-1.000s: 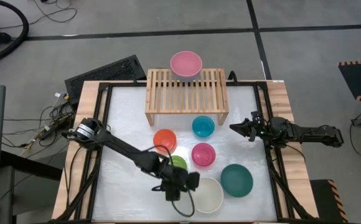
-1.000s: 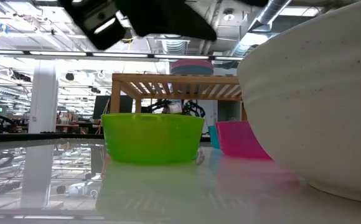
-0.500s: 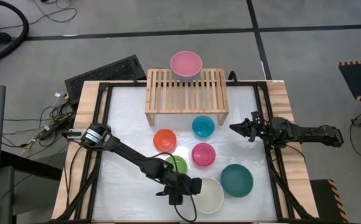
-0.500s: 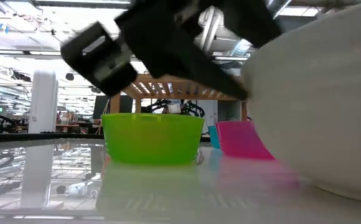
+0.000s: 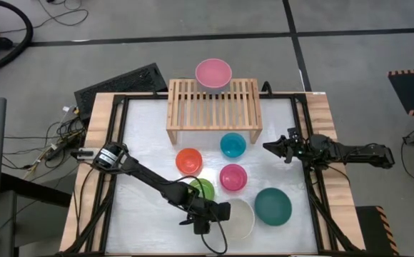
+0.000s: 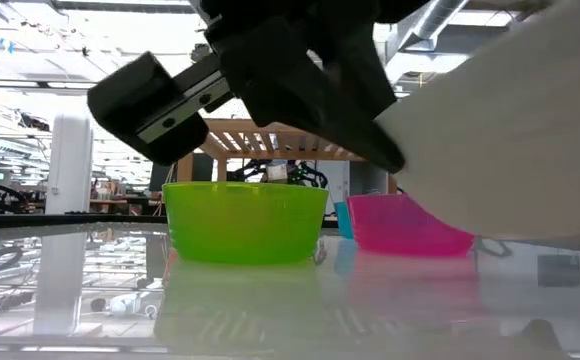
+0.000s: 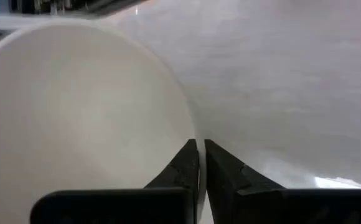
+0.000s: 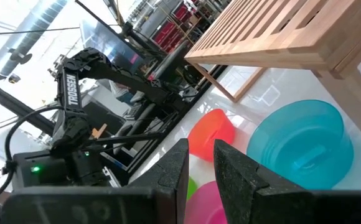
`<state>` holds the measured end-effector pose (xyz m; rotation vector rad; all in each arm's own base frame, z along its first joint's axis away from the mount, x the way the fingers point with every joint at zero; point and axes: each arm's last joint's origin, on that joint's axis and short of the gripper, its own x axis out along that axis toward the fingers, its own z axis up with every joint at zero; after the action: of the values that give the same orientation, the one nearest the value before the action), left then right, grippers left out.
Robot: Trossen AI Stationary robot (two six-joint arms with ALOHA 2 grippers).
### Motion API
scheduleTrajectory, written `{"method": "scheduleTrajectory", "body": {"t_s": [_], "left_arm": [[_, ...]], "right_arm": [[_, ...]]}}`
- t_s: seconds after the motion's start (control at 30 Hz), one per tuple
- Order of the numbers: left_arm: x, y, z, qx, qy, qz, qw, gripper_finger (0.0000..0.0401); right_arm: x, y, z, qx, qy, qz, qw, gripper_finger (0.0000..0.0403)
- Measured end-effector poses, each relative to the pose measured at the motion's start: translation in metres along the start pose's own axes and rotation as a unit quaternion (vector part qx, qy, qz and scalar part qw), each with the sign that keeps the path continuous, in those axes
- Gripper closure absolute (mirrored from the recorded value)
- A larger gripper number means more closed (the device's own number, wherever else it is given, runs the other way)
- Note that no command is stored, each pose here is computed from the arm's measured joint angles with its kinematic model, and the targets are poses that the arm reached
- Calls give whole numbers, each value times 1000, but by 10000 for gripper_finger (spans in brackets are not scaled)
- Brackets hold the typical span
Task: Place and stack bowls onto a shelf
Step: Stack the white bowl on top of the pink bowl on the shelf
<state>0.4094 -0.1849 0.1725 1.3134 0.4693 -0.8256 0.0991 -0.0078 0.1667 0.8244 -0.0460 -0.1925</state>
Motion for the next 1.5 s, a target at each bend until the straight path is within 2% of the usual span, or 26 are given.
{"method": "scheduleTrajectory", "body": {"t_s": [0.17,0.3,0.47,0.6,0.77,0.87,0.93,1.1,1.23,1.37,1.5], "left_arm": [[-12,16,16,-16,28,9,999,400],[-29,34,26,-91,38,-2,995,401],[-62,64,34,-186,72,-12,980,401],[-93,83,28,-226,121,-24,966,401],[-144,114,13,-276,158,-7,948,401],[-175,128,-6,-307,175,0,936,401],[-196,130,-25,-325,201,27,924,401],[-242,138,-84,-382,281,96,875,401],[-267,150,-135,-421,293,168,842,401],[-286,157,-181,-400,321,206,834,401],[-302,154,-219,-380,335,205,837,401]], "right_arm": [[0,0,0,16,0,0,1000,300],[0,0,0,18,0,0,1000,300],[0,0,0,20,0,0,1000,300],[0,0,0,30,0,0,1000,300],[0,0,0,32,-1,0,999,300],[0,0,0,32,-1,0,999,300],[0,0,0,32,-1,-1,1000,300],[0,0,0,30,-1,-1,1000,300],[0,0,0,27,-1,-1,1000,300],[0,0,0,27,-1,-1,1000,300],[0,0,0,27,-1,-1,1000,300]]}}
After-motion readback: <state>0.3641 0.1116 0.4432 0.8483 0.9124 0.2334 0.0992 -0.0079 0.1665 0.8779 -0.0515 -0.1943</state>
